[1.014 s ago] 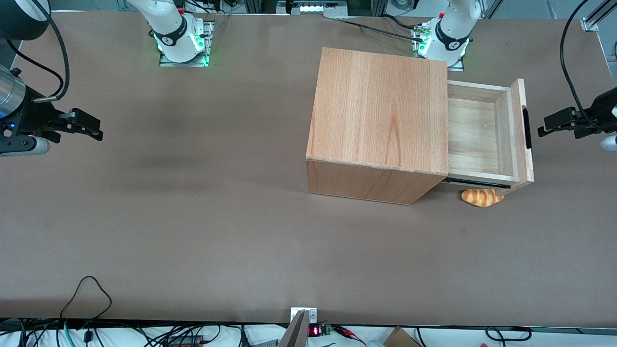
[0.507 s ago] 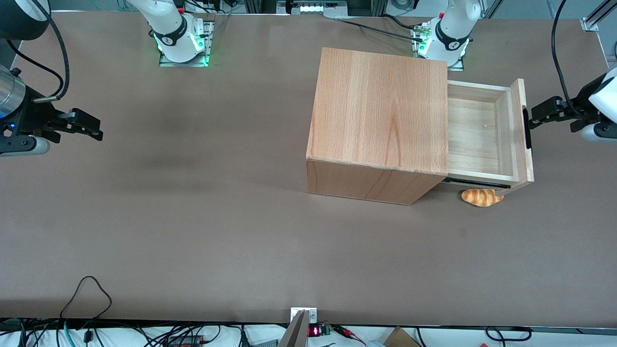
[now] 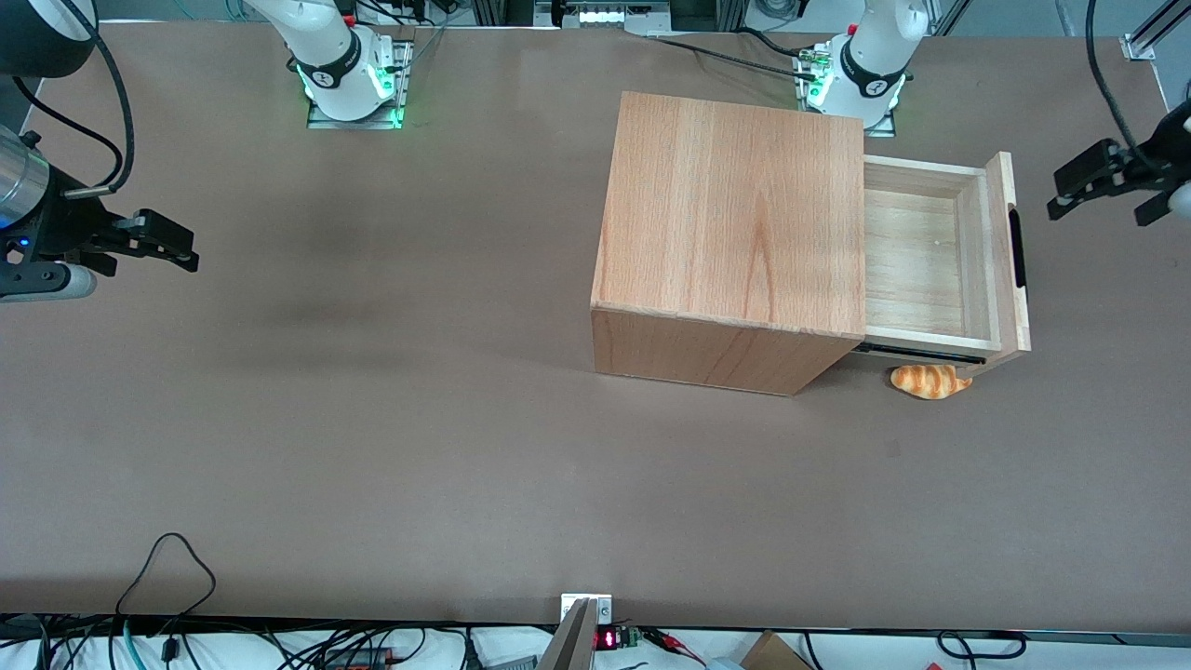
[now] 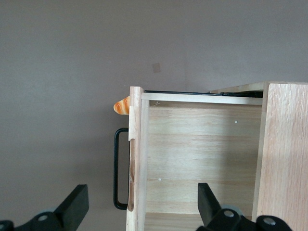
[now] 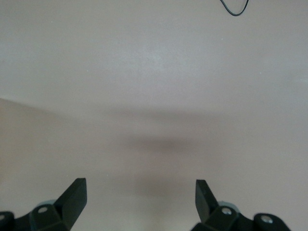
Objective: Open top drawer with left arm
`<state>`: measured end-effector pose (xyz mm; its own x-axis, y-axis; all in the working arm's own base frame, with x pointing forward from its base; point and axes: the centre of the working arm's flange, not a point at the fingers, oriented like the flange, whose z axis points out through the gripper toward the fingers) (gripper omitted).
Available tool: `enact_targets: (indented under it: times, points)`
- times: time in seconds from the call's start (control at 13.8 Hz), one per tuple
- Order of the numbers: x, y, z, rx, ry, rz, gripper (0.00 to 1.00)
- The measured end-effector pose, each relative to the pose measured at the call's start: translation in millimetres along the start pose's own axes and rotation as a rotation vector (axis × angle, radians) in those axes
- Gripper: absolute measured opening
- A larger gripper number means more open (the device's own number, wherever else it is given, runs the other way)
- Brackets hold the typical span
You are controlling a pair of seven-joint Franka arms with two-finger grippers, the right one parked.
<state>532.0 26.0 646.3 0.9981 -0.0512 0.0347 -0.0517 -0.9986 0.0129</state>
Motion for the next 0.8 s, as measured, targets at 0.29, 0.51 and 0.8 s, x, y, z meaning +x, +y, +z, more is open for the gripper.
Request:
enact_targets:
  times: [0.29, 0.51, 0.8]
  points:
    - [-2.6, -4.5, -3.2, -0.001, 0.004, -0.02, 1.0]
    - [-2.2, -2.0, -3.0, -0.001, 0.004, -0.018, 1.0]
    - [-2.2, -1.6, -5.6, -0.001, 0.005, -0.017, 1.0]
